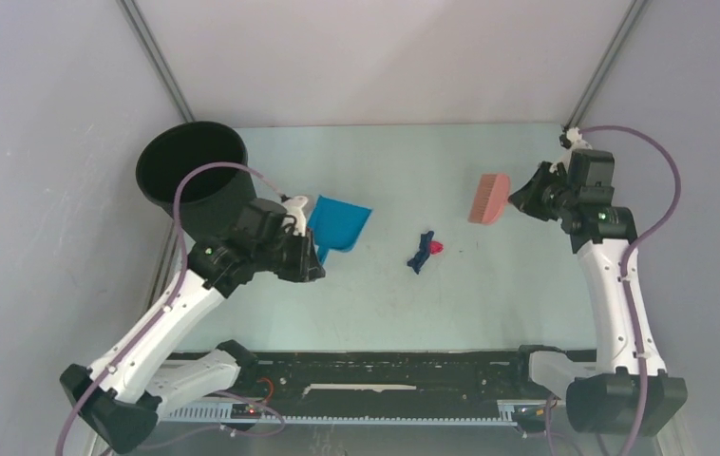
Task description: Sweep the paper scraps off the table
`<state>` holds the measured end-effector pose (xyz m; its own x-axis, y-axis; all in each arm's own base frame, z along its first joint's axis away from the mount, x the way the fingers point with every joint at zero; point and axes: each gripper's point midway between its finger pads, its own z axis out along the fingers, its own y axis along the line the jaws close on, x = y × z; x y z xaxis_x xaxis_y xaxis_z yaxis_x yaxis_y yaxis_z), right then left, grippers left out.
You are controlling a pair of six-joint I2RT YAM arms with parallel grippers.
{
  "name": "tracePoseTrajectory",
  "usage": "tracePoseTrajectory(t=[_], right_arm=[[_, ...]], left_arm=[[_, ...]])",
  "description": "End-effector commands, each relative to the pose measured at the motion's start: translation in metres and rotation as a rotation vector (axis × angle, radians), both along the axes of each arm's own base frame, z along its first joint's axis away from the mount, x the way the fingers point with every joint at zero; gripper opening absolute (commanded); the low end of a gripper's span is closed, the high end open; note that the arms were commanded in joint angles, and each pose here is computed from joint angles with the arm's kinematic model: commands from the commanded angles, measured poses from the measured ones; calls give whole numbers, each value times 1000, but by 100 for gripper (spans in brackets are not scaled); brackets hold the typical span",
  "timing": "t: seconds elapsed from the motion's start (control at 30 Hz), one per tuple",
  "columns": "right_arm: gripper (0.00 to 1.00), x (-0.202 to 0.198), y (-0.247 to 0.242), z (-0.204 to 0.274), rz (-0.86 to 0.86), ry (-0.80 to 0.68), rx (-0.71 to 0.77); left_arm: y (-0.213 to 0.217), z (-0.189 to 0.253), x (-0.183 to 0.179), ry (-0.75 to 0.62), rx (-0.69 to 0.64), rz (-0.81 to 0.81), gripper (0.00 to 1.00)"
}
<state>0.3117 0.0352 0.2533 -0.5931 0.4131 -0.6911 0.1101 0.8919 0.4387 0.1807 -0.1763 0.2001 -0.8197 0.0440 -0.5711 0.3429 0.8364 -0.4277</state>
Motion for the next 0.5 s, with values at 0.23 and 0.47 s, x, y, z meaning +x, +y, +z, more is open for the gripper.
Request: tracePoseTrajectory(t=[0.23, 0.47], right_arm=[[0, 52, -3, 28, 449, -29, -655], [0, 78, 35, -8, 581, 39, -856]], left_arm=[[-1, -53, -63, 155, 369, -326, 0], [-33, -71, -69, 211, 489, -474, 0]])
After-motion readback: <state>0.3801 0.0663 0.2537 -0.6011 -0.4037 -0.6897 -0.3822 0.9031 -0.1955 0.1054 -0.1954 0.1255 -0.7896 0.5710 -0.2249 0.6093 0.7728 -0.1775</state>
